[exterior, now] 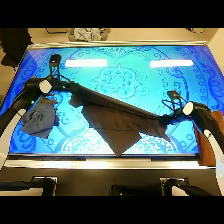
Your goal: Fold the shirts.
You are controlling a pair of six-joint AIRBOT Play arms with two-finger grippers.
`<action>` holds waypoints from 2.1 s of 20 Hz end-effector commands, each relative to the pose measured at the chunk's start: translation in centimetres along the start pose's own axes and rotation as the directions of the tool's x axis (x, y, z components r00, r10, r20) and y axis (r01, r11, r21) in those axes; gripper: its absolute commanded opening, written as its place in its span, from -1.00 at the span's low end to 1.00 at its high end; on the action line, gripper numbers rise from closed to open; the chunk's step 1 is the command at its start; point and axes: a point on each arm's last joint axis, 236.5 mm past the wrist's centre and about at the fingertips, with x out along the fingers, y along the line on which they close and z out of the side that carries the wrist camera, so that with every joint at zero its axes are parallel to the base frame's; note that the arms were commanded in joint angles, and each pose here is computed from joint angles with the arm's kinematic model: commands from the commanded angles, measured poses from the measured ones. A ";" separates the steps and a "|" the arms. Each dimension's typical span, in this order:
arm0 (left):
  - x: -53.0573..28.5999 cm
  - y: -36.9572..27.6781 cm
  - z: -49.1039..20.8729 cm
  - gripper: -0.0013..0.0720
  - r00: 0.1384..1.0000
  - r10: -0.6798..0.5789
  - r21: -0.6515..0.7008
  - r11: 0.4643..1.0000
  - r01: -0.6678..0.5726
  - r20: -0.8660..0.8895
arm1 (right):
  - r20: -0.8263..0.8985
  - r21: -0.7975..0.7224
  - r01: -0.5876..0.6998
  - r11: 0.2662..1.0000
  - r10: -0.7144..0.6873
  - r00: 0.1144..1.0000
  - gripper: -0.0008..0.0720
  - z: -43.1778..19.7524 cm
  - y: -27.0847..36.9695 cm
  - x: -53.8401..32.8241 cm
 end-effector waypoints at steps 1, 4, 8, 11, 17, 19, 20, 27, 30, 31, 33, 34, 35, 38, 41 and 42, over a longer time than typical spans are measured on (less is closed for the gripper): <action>-0.8 -0.3 -3.0 0.88 0.980 -0.033 -0.032 0.999 0.028 -0.197 | 0.046 -0.030 -0.026 0.999 0.027 0.999 0.59 3.6 -0.3 -1.9; -5.1 1.1 -5.6 0.88 0.920 -0.039 -0.036 0.999 0.027 -0.389 | 0.050 -0.138 -0.003 0.990 0.010 0.999 0.95 4.8 -4.4 -9.3; -6.8 -2.3 -13.1 0.88 0.823 -0.184 -0.116 0.983 0.144 -0.537 | -0.067 0.088 -0.036 0.996 0.042 0.997 0.86 -1.8 -11.2 -12.4; -5.0 -8.6 -18.5 0.86 0.774 -0.375 -0.276 0.924 0.265 -0.510 | -0.128 0.186 -0.111 0.976 0.136 0.982 0.87 -5.5 -10.8 -10.5; -0.9 -16.2 -24.3 0.85 0.760 -0.432 -0.307 0.898 0.314 -0.485 | -0.188 0.173 -0.193 0.966 0.225 0.956 0.97 -8.5 -7.8 -6.3; 0.0 -17.1 -25.3 0.85 0.744 -0.442 -0.328 0.893 0.309 -0.501 | -0.184 0.168 -0.212 0.963 0.242 0.953 0.97 -8.9 -7.3 -5.5; 0.5 -17.2 -25.6 0.85 0.742 -0.445 -0.342 0.890 0.302 -0.501 | -0.178 0.168 -0.230 0.959 0.259 0.949 0.97 -9.0 -6.8 -5.1; 2.8 -16.5 -23.3 -0.47 0.820 -0.414 -0.381 0.886 0.264 -0.396 | -0.151 0.170 -0.339 0.925 0.364 0.919 0.99 -10.6 -3.8 -2.2; 2.7 -16.5 -23.1 -0.87 0.822 -0.415 -0.377 0.887 0.268 -0.390 | -0.115 0.187 -0.400 0.897 0.424 0.898 0.99 -9.8 -2.4 -1.4; 2.6 -16.6 -23.0 -0.87 0.823 -0.415 -0.376 0.886 0.270 -0.388 | -0.140 0.163 -0.402 0.901 0.424 0.895 0.99 -9.9 -1.8 -0.9; 2.3 -16.7 -22.6 -0.87 0.826 -0.419 -0.373 0.885 0.278 -0.378 | -0.187 0.095 -0.408 0.908 0.419 0.889 0.99 -9.6 0.0 0.5; 2.1 -16.7 -22.4 -0.87 0.827 -0.421 -0.372 0.884 0.283 -0.372 | -0.199 0.065 -0.406 0.912 0.411 0.890 0.99 -9.2 0.8 1.2; 1.9 -16.8 -22.1 -0.87 0.829 -0.423 -0.370 0.883 0.288 -0.366 | -0.210 0.037 -0.408 0.912 0.407 0.889 0.98 -8.9 1.7 2.0; 1.5 -17.0 -21.6 -0.87 0.832 -0.428 -0.366 0.881 0.299 -0.353 | -0.268 0.000 -0.429 0.903 0.413 0.870 0.53 -9.2 4.2 3.1; -0.1 -17.1 -19.4 -0.88 0.844 -0.445 -0.298 0.884 0.360 -0.301 | -0.245 0.023 -0.477 0.878 0.468 0.849 -0.84 -7.7 5.8 1.5; -1.4 -17.2 -17.6 -0.88 0.851 -0.455 -0.244 0.884 0.398 -0.263 | -0.221 -0.014 -0.498 0.867 0.483 0.847 -0.84 -6.5 6.2 0.1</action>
